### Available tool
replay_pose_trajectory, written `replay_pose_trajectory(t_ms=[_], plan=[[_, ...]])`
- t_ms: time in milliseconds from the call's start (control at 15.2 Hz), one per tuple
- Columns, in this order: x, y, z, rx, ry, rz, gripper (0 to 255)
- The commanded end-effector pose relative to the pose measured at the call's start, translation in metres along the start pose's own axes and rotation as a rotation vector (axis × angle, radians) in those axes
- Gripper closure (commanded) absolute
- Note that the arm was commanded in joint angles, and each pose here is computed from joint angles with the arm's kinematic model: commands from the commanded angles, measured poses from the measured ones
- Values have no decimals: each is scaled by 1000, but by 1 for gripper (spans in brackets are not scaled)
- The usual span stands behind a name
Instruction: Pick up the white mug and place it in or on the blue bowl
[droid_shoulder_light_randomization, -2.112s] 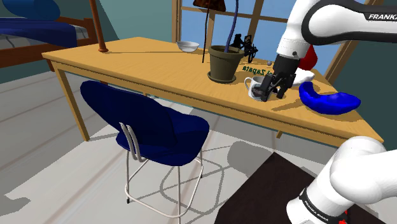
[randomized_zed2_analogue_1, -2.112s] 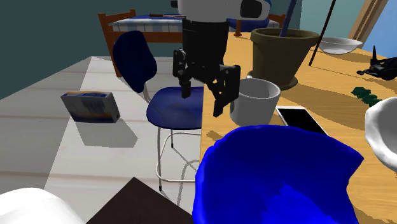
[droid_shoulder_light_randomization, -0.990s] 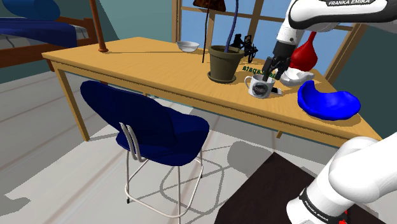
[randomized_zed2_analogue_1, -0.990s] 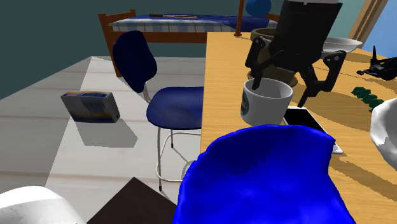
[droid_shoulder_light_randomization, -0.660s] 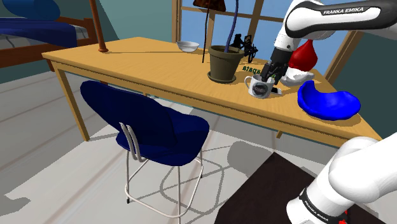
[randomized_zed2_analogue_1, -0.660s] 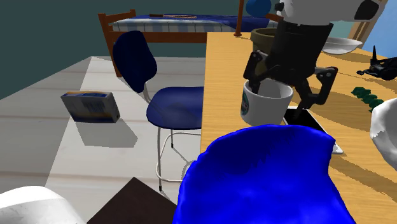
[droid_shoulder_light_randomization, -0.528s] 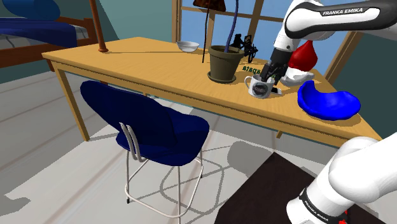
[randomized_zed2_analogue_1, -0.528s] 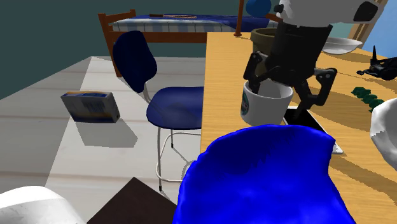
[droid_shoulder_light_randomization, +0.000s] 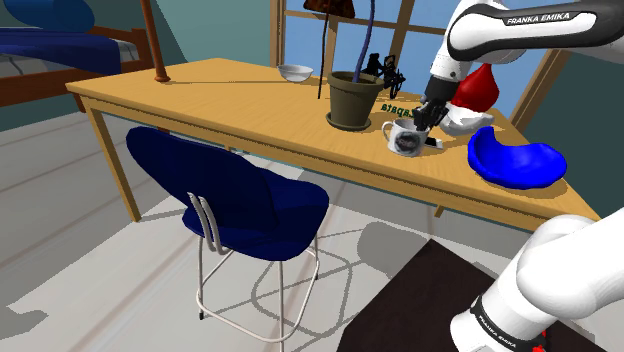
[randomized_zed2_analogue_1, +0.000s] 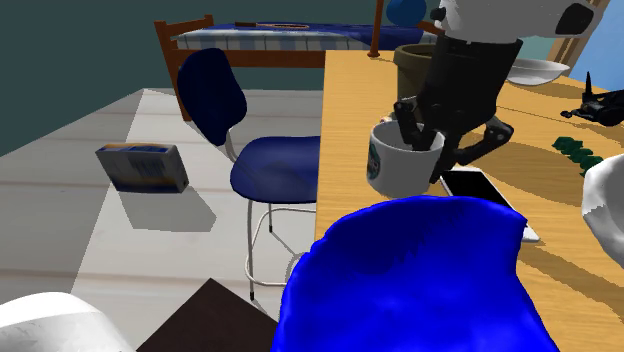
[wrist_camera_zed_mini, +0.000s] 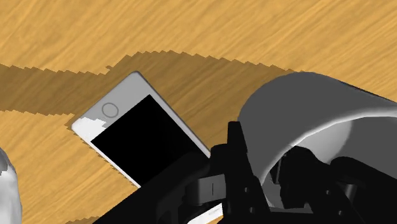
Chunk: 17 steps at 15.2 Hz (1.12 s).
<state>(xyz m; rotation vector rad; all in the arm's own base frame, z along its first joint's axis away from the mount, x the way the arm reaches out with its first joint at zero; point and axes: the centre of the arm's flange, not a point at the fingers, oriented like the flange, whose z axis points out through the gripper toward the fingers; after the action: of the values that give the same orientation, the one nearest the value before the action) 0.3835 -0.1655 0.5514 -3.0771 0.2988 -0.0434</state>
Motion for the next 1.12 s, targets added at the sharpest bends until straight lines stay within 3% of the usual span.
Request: replay_pose_trajectory(t_ms=[0, 396, 1056], plan=[[0, 0, 0, 0, 0, 0, 255], [0, 0, 0, 0, 0, 0, 255], [1, -3, -53, 0, 0, 0, 255]])
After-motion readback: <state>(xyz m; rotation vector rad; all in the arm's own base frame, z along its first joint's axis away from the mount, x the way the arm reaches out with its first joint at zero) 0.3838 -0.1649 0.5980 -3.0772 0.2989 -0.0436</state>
